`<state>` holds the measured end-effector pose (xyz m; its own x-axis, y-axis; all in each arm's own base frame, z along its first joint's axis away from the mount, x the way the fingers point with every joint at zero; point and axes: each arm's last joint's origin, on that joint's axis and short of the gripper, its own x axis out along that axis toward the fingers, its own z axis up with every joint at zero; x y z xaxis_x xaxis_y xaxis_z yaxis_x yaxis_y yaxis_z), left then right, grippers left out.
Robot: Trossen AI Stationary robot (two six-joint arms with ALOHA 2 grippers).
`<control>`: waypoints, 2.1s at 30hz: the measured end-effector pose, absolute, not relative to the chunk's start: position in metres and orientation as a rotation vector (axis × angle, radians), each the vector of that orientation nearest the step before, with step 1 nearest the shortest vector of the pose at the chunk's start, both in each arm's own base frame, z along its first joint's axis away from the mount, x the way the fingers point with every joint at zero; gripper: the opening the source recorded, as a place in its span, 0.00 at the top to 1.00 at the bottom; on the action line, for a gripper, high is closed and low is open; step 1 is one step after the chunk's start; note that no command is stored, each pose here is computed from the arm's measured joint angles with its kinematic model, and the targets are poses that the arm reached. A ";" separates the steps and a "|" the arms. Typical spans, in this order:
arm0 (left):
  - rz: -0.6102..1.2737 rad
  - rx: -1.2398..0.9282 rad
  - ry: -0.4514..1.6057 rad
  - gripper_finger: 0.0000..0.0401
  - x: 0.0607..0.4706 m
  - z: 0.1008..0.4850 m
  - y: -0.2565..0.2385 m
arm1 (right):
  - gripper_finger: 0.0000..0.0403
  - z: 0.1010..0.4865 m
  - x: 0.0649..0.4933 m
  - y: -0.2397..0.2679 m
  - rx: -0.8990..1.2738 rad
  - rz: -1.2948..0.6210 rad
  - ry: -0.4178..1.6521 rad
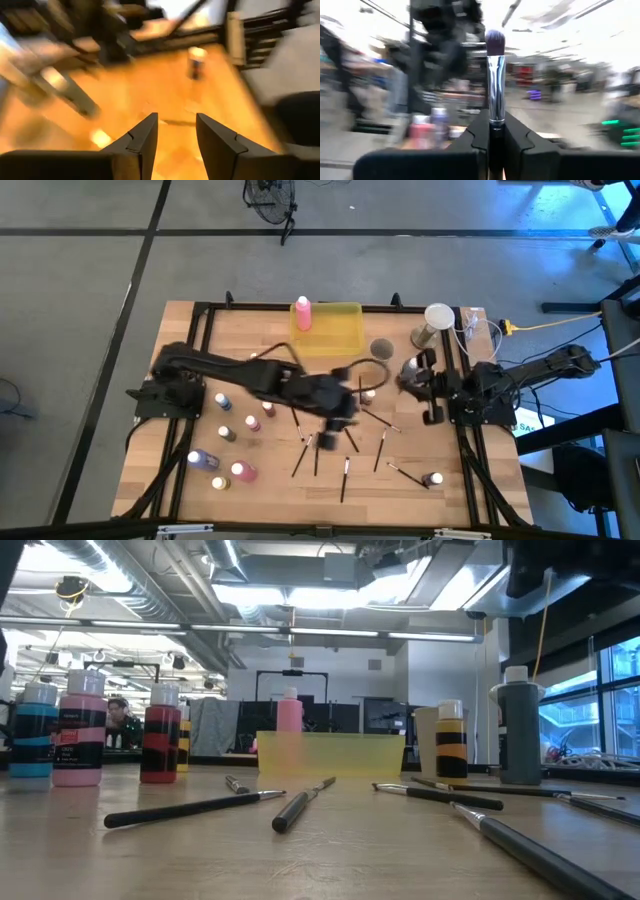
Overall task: Pick & Place Paint Supplies
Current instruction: Put the silver paint brush into the white cup
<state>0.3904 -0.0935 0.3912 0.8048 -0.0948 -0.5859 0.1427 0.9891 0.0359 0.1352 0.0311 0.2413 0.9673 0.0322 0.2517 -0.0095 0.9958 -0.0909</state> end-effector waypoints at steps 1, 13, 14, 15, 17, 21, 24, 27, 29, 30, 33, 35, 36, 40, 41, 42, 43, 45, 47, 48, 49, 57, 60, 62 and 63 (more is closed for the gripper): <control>-0.137 0.023 0.648 0.68 0.376 0.400 -0.097 | 0.95 0.245 0.136 0.029 -0.131 -0.018 -0.254; -0.049 0.268 0.492 0.71 0.253 0.462 -0.163 | 0.95 0.311 0.161 0.020 -0.149 0.059 -0.246; -0.053 0.319 0.503 0.70 0.252 0.456 -0.170 | 0.95 0.312 0.165 0.020 -0.120 0.076 -0.213; -0.061 0.361 0.511 0.70 0.252 0.447 -0.176 | 0.95 0.312 0.170 0.021 -0.096 0.094 -0.186; -0.081 0.426 0.527 0.70 0.258 0.427 -0.185 | 0.95 0.308 0.178 0.026 -0.062 0.124 -0.157; -0.145 0.487 0.532 0.71 0.275 0.389 -0.190 | 0.95 0.304 0.191 0.038 -0.020 0.113 -0.166; -0.211 0.496 0.567 0.72 0.282 0.361 -0.190 | 0.95 0.302 0.197 0.046 -0.006 0.110 -0.180; -0.237 0.474 0.578 0.72 0.286 0.347 -0.189 | 0.95 0.301 0.201 0.054 -0.010 0.100 -0.210; -0.250 0.462 0.590 0.72 0.286 0.344 -0.189 | 0.95 0.305 0.203 0.056 -0.013 0.090 -0.233; -0.255 0.458 0.591 0.72 0.286 0.344 -0.190 | 0.95 0.308 0.204 0.057 -0.014 0.083 -0.240; -0.265 0.475 0.585 0.72 0.284 0.345 -0.190 | 0.95 0.321 0.207 0.058 -0.017 0.079 -0.235; -0.269 0.498 0.574 0.72 0.283 0.349 -0.187 | 0.95 0.328 0.210 0.058 -0.035 0.075 -0.216; -0.264 0.505 0.568 0.72 0.283 0.351 -0.183 | 0.95 0.331 0.212 0.058 -0.045 0.071 -0.207; -0.249 0.489 0.573 0.74 0.291 0.358 -0.157 | 0.95 0.341 0.217 0.059 -0.087 0.056 -0.167; -0.248 0.476 0.573 0.74 0.294 0.360 -0.148 | 0.95 0.342 0.218 0.059 -0.092 0.045 -0.160; -0.256 0.462 0.575 0.75 0.296 0.362 -0.139 | 0.95 0.342 0.218 0.059 -0.100 0.043 -0.157; -0.264 0.448 0.583 0.75 0.297 0.363 -0.130 | 0.95 0.341 0.218 0.059 -0.111 0.042 -0.155; -0.281 0.412 0.604 0.76 0.294 0.360 -0.111 | 0.95 0.340 0.219 0.059 -0.140 0.040 -0.143; -0.267 0.380 0.623 0.76 0.287 0.355 -0.091 | 0.95 0.339 0.219 0.058 -0.161 0.034 -0.133; -0.251 0.357 0.626 0.77 0.281 0.353 -0.082 | 0.95 0.338 0.220 0.056 -0.169 0.034 -0.129; -0.241 0.337 0.622 0.77 0.274 0.351 -0.074 | 0.95 0.338 0.221 0.054 -0.179 0.034 -0.124; -0.134 0.184 0.360 0.77 0.214 0.333 -0.037 | 0.95 0.333 0.228 0.014 -0.196 0.000 -0.076; -0.106 0.135 0.231 0.77 0.198 0.322 -0.033 | 0.95 0.331 0.228 -0.009 -0.133 -0.039 -0.051; -0.102 0.123 0.162 0.77 0.190 0.314 -0.031 | 0.95 0.329 0.228 -0.022 -0.126 -0.047 -0.047; -0.101 0.118 0.131 0.77 0.187 0.310 -0.031 | 0.95 0.327 0.230 -0.028 -0.125 -0.043 -0.047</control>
